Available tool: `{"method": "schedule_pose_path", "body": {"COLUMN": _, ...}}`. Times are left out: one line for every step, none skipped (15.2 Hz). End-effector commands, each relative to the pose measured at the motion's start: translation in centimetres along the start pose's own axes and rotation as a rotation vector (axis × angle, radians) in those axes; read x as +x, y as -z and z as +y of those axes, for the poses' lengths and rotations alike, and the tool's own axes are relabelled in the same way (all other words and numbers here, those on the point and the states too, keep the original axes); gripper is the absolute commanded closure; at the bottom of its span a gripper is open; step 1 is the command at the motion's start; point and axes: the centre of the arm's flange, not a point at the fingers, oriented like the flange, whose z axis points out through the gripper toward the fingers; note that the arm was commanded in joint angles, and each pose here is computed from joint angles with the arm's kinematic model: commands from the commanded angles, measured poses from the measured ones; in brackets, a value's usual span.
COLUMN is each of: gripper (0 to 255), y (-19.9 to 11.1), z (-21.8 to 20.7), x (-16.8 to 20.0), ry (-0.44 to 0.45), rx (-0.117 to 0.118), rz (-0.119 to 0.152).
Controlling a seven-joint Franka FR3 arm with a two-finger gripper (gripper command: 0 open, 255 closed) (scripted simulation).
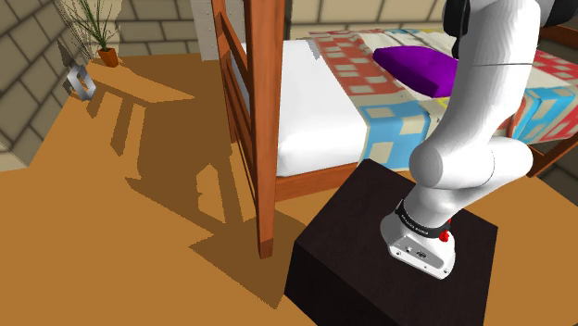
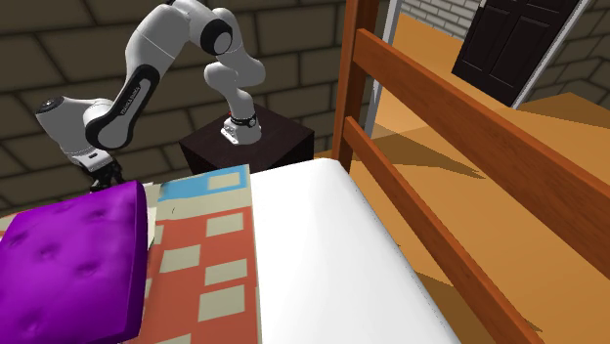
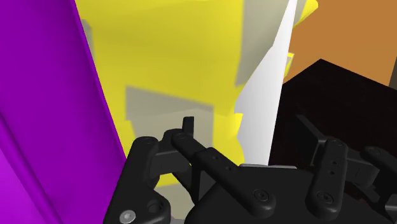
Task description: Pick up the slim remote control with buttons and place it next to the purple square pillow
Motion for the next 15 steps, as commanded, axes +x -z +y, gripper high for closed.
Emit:
{"method": "schedule_pose_path", "body": {"gripper": 0, "y": 0.0, "z": 0.1, "x": 0.0, "ry": 0.001, "rx": 0.000, "rz": 0.000}}
{"method": "schedule_pose_path", "body": {"gripper": 0, "y": 0.0, "z": 0.1, "x": 0.1, "ry": 0.001, "rx": 0.000, "rz": 0.000}}
{"method": "schedule_pose_path", "body": {"gripper": 0, "y": 0.0, "z": 0.1, "x": 0.0, "ry": 0.001, "rx": 0.000, "rz": 0.000}}
{"method": "schedule_pose_path", "body": {"gripper": 0, "y": 0.0, "z": 0.0, "x": 0.0, "ry": 0.001, "rx": 0.000, "rz": 0.000}}
{"method": "schedule_pose_path", "body": {"gripper": 0, "y": 1.3, "z": 0.0, "x": 0.0, "ry": 0.001, "rx": 0.000, "rz": 0.000}}
{"method": "schedule_pose_path", "body": {"gripper": 0, "y": 2.6, "z": 0.0, "x": 0.0, "ry": 0.001, "rx": 0.000, "rz": 0.000}}
{"method": "schedule_pose_path", "body": {"gripper": 0, "y": 3.9, "z": 0.0, "x": 0.0, "ry": 0.001, "rx": 0.000, "rz": 0.000}}
{"method": "schedule_pose_path", "body": {"gripper": 0, "y": 5.0, "z": 0.0, "x": 0.0, "ry": 0.001, "rx": 0.000, "rz": 0.000}}
{"method": "schedule_pose_path", "body": {"gripper": 0, "y": 5.0, "z": 0.0, "x": 0.0, "ry": 0.001, "rx": 0.000, "rz": 0.000}}
{"method": "schedule_pose_path", "body": {"gripper": 0, "y": 5.0, "z": 0.0, "x": 0.0, "ry": 0.001, "rx": 0.000, "rz": 0.000}}
{"method": "schedule_pose_path", "body": {"gripper": 0, "y": 5.0, "z": 0.0, "x": 0.0, "ry": 0.001, "rx": 0.000, "rz": 0.000}}
{"method": "schedule_pose_path", "body": {"gripper": 0, "y": 5.0, "z": 0.0, "x": 0.0, "ry": 0.001, "rx": 0.000, "rz": 0.000}}
{"method": "schedule_pose_path", "body": {"gripper": 0, "y": 5.0, "z": 0.0, "x": 0.0, "ry": 0.001, "rx": 0.000, "rz": 0.000}}
{"method": "schedule_pose_path", "body": {"gripper": 0, "y": 5.0, "z": 0.0, "x": 0.0, "ry": 0.001, "rx": 0.000, "rz": 0.000}}
{"method": "schedule_pose_path", "body": {"gripper": 0, "y": 5.0, "z": 0.0, "x": 0.0, "ry": 0.001, "rx": 0.000, "rz": 0.000}}
